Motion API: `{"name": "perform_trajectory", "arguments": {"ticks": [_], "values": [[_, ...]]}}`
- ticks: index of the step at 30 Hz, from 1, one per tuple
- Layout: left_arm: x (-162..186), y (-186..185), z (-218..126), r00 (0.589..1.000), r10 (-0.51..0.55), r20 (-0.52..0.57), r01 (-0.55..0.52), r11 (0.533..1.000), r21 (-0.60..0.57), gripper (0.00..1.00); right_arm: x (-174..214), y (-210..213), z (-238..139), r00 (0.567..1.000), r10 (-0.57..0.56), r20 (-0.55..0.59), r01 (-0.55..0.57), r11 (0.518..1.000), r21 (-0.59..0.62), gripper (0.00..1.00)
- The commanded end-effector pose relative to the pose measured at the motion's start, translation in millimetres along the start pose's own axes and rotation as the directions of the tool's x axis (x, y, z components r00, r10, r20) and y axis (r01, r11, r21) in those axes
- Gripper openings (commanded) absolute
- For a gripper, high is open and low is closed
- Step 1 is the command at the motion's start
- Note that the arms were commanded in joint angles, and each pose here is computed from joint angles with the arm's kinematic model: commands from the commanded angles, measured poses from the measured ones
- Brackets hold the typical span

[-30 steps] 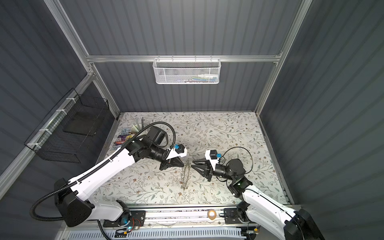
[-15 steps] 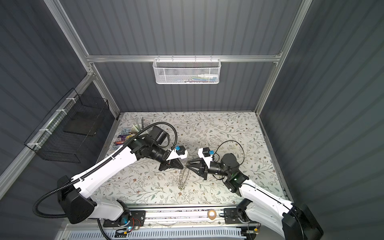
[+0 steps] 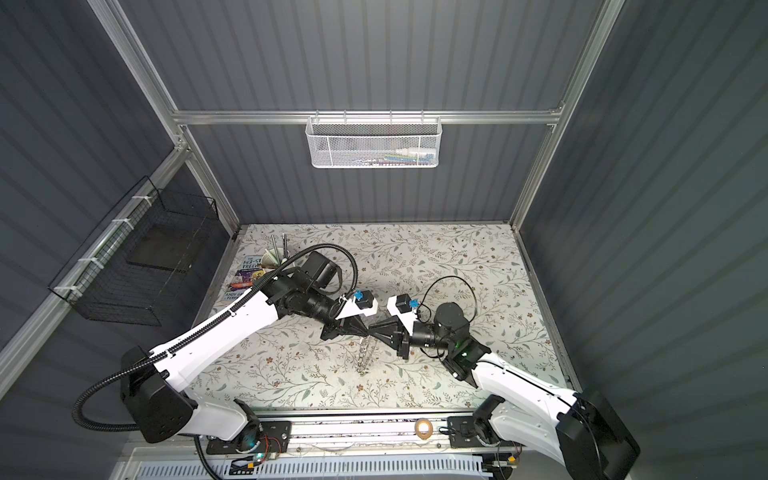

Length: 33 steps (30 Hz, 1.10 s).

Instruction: Put the keys on the keyring

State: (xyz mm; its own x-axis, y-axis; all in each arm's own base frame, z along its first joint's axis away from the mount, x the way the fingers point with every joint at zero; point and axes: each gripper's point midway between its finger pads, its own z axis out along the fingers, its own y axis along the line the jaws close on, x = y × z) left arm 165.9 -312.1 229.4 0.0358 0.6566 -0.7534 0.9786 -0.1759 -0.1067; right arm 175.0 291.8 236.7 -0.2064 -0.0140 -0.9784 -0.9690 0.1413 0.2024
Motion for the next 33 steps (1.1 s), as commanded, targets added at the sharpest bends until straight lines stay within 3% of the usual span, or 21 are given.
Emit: {"name": "perform_trajectory", "arguments": {"ticks": [1, 8, 20, 23, 27, 33], "values": [[-10, 3, -1, 1.000, 0.016, 0.024, -0.016, 1.000, -0.007, 0.00, 1, -1, 2, 1.000, -0.010, -0.015, 0.010, 1.000, 0.004, 0.16], [-6, 9, -1, 1.000, 0.017, 0.020, -0.016, 0.999, -0.038, 0.00, 9, -7, 2, 1.000, -0.001, -0.031, 0.002, 0.999, 0.034, 0.19], [-2, 13, -2, 1.000, 0.008, 0.024, -0.007, 0.999, -0.044, 0.00, 8, -13, 7, 0.999, 0.016, -0.032, -0.015, 0.999, 0.045, 0.07], [0, 13, 0, 1.000, 0.003, 0.016, -0.003, 0.999, -0.041, 0.00, 5, -15, 7, 1.000, 0.013, -0.022, -0.012, 0.999, 0.049, 0.01], [1, 15, 1, 1.000, 0.006, 0.022, -0.005, 0.999, -0.042, 0.00, 4, -19, 10, 1.000, 0.017, -0.020, -0.016, 0.998, 0.062, 0.00], [13, 43, 0, 0.998, -0.060, 0.007, 0.060, 0.985, -0.163, 0.01, -10, -30, 4, 0.997, -0.004, 0.082, -0.003, 0.997, 0.083, 0.00]]}}
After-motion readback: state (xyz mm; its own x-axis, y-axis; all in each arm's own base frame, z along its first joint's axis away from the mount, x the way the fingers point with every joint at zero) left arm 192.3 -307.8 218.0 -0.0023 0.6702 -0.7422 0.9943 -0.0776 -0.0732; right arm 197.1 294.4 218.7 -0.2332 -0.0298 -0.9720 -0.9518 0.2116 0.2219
